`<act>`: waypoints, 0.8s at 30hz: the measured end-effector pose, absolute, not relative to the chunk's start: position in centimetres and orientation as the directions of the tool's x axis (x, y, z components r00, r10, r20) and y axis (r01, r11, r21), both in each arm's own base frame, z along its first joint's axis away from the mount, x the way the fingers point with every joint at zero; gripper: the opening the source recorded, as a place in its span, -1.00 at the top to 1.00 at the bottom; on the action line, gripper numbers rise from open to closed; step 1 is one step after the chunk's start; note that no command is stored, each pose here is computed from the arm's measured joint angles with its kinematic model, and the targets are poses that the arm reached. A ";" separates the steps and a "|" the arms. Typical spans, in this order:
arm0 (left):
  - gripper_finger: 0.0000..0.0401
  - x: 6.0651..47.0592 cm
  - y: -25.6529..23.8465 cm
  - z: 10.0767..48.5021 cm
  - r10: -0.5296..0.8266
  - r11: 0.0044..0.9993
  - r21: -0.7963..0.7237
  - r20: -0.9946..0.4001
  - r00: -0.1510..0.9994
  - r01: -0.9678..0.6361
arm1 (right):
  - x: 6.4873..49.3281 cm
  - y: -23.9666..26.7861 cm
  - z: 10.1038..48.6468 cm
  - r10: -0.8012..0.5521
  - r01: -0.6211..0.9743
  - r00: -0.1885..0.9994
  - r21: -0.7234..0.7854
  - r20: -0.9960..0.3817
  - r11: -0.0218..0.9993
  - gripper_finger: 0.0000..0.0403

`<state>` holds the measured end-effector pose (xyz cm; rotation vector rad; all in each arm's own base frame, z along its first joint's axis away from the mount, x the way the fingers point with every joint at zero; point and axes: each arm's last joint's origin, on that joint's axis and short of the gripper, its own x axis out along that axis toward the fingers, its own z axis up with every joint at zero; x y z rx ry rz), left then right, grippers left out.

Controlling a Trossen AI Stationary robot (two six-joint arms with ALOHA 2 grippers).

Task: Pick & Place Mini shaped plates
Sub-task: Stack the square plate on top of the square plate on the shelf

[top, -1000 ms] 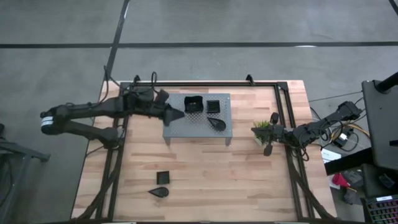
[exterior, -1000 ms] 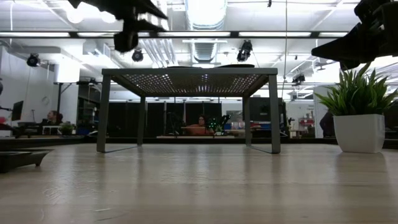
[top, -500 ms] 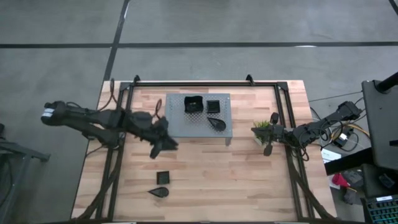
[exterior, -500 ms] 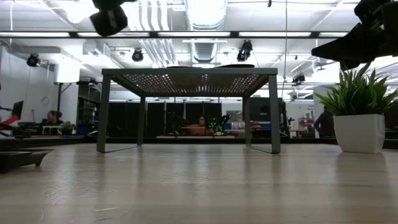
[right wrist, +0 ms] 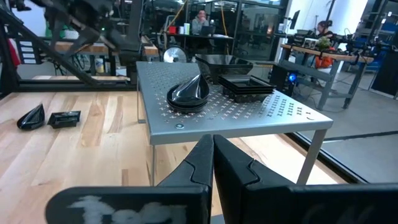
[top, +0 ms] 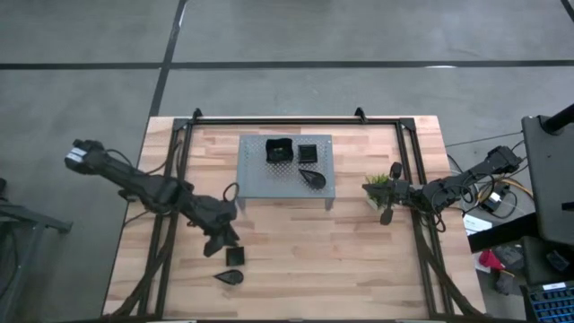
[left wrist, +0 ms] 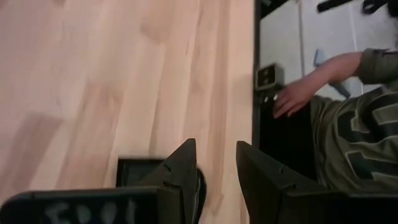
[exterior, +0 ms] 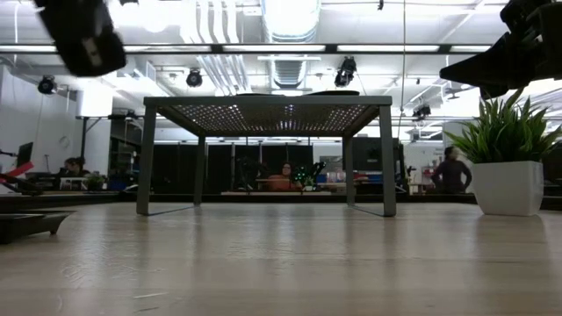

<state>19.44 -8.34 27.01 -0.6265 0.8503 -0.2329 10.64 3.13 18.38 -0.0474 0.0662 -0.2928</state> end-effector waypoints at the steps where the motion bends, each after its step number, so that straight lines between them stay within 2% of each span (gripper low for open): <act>1: 0.47 19.3 -8.4 26.6 -0.433 0.794 -0.604 -0.637 0.637 -0.064 | 10.6 3.1 18.4 -0.289 0.286 0.955 -0.056 -0.058 0.956 0.96; 13: 0.47 17.4 -8.9 21.2 -0.420 0.774 -0.589 -0.751 0.509 -0.230 | 10.6 3.1 18.4 -0.290 0.287 0.955 -0.056 -0.058 0.956 0.96; 24: 0.47 16.5 -8.4 18.2 -0.369 0.788 -0.543 -0.794 0.484 -0.291 | 10.6 3.1 18.4 -0.290 0.287 0.955 -0.056 -0.058 0.956 0.96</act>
